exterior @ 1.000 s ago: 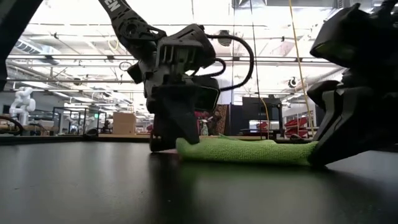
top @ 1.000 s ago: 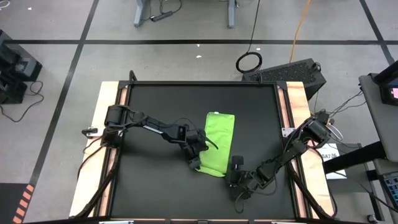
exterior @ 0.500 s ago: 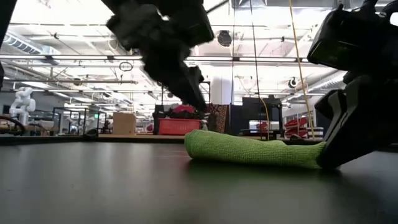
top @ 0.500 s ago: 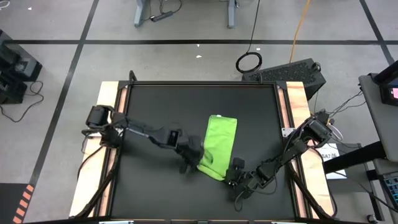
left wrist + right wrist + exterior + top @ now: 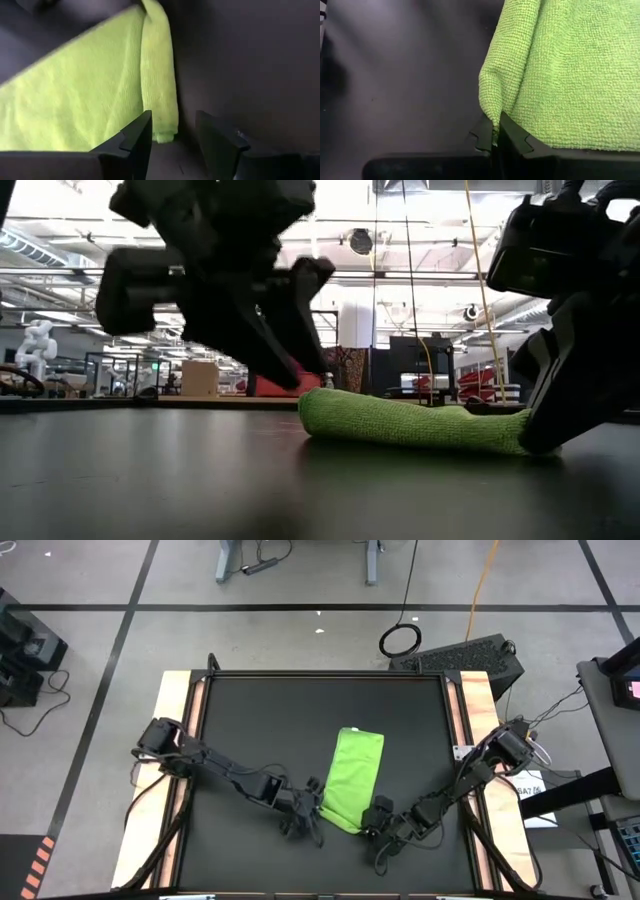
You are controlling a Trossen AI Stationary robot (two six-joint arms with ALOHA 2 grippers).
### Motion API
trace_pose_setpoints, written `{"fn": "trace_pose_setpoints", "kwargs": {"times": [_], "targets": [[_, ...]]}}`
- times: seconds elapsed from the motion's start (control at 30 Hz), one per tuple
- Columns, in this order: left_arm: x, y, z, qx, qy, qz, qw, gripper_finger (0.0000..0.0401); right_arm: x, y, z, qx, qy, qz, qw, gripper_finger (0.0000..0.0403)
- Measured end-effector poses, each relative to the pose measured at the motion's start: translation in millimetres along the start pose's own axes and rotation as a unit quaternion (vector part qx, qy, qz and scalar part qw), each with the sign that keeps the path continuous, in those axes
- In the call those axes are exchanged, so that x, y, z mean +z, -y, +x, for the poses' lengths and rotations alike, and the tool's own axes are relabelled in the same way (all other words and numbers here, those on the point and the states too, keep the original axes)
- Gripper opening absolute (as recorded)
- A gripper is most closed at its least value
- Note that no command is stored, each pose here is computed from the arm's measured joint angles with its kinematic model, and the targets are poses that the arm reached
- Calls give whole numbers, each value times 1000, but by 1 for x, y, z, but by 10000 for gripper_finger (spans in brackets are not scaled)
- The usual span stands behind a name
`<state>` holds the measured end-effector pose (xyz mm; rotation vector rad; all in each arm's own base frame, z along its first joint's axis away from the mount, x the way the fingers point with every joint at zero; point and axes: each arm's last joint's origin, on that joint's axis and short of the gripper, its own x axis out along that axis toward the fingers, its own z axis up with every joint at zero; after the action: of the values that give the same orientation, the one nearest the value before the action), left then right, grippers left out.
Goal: Roll towel into tight, uniform cylinder
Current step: Roll the green towel
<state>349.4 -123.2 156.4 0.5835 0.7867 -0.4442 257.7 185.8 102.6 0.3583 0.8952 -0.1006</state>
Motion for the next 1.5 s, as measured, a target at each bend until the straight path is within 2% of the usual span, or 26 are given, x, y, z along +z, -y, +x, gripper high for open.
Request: {"fn": "trace_pose_setpoints", "kwargs": {"times": [0.27,0.43,0.63,0.73,0.8,1.03,1.17,1.27,1.5], "targets": [[-6,-3,20,7,12,44,999,158,7,3,3,15,-2,10,1000,4],[-15,-1,29,-27,-5,42,999,158,8,3,3,15,-2,13,1000,4],[-21,-3,38,-34,-14,48,998,157,9,3,4,17,3,17,1000,4],[-25,-8,39,-39,-12,28,999,152,9,3,4,17,4,22,1000,4],[-28,-14,40,-51,-6,6,999,133,9,3,4,17,4,25,1000,4],[-36,-25,40,-79,3,-29,996,15,10,1,0,22,8,23,999,4],[-35,-26,40,-96,7,-63,993,15,13,1,-7,23,7,13,1000,4],[-34,-29,40,-128,16,-102,986,12,13,1,-10,25,4,11,1000,4],[-32,-35,37,-218,41,-208,953,9,17,-3,-17,52,1,5,999,13]]}}
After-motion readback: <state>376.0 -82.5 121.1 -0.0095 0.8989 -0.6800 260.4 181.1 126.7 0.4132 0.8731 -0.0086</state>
